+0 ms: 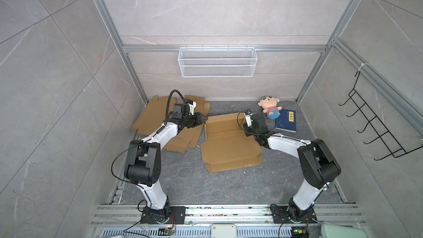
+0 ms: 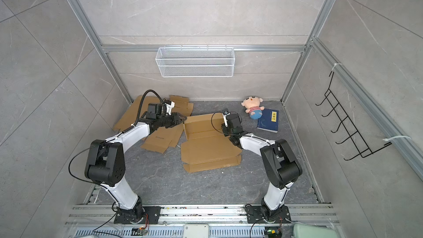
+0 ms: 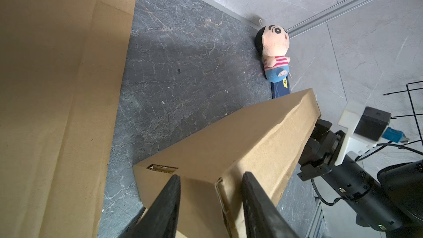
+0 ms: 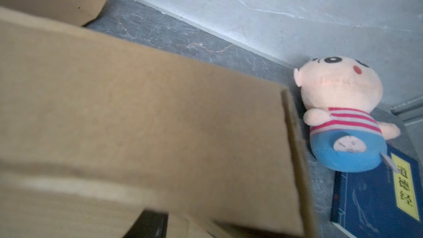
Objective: Fold the paper box
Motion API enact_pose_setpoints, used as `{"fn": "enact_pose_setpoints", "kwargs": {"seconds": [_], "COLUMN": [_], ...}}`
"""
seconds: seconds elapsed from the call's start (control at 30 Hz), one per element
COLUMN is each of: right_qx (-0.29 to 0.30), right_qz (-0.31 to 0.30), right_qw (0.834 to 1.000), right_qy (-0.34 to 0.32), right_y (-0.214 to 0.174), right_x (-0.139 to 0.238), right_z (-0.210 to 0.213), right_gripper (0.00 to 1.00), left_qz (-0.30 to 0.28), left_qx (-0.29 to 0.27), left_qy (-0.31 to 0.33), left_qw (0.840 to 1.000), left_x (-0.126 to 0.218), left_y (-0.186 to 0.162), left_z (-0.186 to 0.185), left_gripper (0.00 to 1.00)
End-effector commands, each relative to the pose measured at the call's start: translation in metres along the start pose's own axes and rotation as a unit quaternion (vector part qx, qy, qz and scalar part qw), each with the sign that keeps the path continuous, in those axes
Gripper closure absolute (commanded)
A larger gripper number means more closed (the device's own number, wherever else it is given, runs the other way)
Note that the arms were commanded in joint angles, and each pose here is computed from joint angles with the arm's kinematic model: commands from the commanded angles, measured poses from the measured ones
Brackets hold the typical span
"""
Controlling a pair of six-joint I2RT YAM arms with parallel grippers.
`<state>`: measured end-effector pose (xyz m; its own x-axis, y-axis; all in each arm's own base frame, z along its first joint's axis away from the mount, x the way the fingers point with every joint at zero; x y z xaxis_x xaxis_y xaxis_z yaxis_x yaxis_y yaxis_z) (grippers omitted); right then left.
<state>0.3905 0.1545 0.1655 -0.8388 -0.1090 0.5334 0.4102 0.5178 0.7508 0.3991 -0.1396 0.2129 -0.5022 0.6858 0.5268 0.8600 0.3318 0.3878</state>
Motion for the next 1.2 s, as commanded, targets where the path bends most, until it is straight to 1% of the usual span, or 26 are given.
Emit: {"fn": "enact_pose_setpoints", "kwargs": {"seconds": [0.0, 0.13, 0.27, 0.37, 0.43, 0.6, 0.67, 0.8, 0.93, 1.0, 1.1, 1.17], "right_qx": [-0.002, -0.005, -0.012, -0.042, -0.059, -0.069, -0.078, -0.073, -0.068, -0.068, -0.070, -0.075], "right_qz": [-0.004, 0.001, 0.008, 0.015, 0.016, 0.041, 0.044, 0.072, 0.086, 0.092, 0.104, 0.109], "right_qw": [0.999, 0.997, 0.993, 0.991, 0.990, 0.988, 0.990, 0.993, 0.993, 0.993, 0.992, 0.991], "right_qy": [-0.050, -0.077, -0.116, -0.127, -0.130, -0.131, -0.107, -0.059, -0.042, -0.032, -0.021, -0.015], "right_y": [0.010, 0.011, 0.011, 0.011, 0.008, 0.007, 0.007, -0.002, -0.008, -0.010, -0.012, -0.012], "right_x": [-0.003, -0.004, -0.001, 0.005, 0.009, 0.014, 0.021, 0.029, 0.033, 0.031, 0.025, 0.024], "right_z": [-0.006, -0.007, -0.007, -0.008, -0.008, -0.006, -0.005, 0.002, 0.001, 0.000, 0.000, 0.000], "right_gripper": [0.63, 0.77, 0.87, 0.94, 1.00, 1.00, 1.00, 1.00, 1.00, 1.00, 1.00, 1.00], "left_qz": [0.026, 0.025, 0.018, 0.012, 0.009, 0.009, 0.006, -0.010, -0.037, -0.059, -0.086, -0.096], "left_qx": [0.019, 0.021, 0.024, 0.022, 0.017, 0.012, 0.007, -0.003, 0.004, -0.006, -0.048, -0.060], "left_qy": [0.030, 0.027, 0.018, 0.011, 0.007, 0.002, -0.005, -0.018, -0.045, -0.060, -0.068, -0.067], "left_qw": [0.999, 0.999, 0.999, 1.000, 1.000, 1.000, 1.000, 1.000, 0.998, 0.996, 0.993, 0.991], "left_x": [-0.008, -0.008, -0.006, -0.001, 0.002, 0.006, 0.010, 0.026, 0.051, 0.066, 0.084, 0.086], "left_y": [-0.009, -0.009, -0.009, -0.006, -0.004, -0.001, 0.001, 0.009, 0.026, 0.030, 0.021, 0.007], "left_z": [0.015, 0.014, 0.007, 0.001, -0.003, -0.009, -0.014, -0.023, -0.024, -0.026, -0.030, -0.024], "left_gripper": [0.54, 0.54, 0.54, 0.53, 0.52, 0.52, 0.50, 0.41, 0.30, 0.28, 0.25, 0.25]}}
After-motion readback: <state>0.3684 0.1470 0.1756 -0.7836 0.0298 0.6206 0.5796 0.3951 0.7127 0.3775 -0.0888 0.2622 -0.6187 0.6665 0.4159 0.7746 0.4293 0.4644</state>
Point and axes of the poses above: each gripper's point midway between its finger pads, its own x axis back along the fingers, its own z axis along the line the jaws close on, y = z × x, the point moved 9 cm from there along x, back along the fingers, and after that the axes turned 11 degrees about x, right-handed, at the moved point
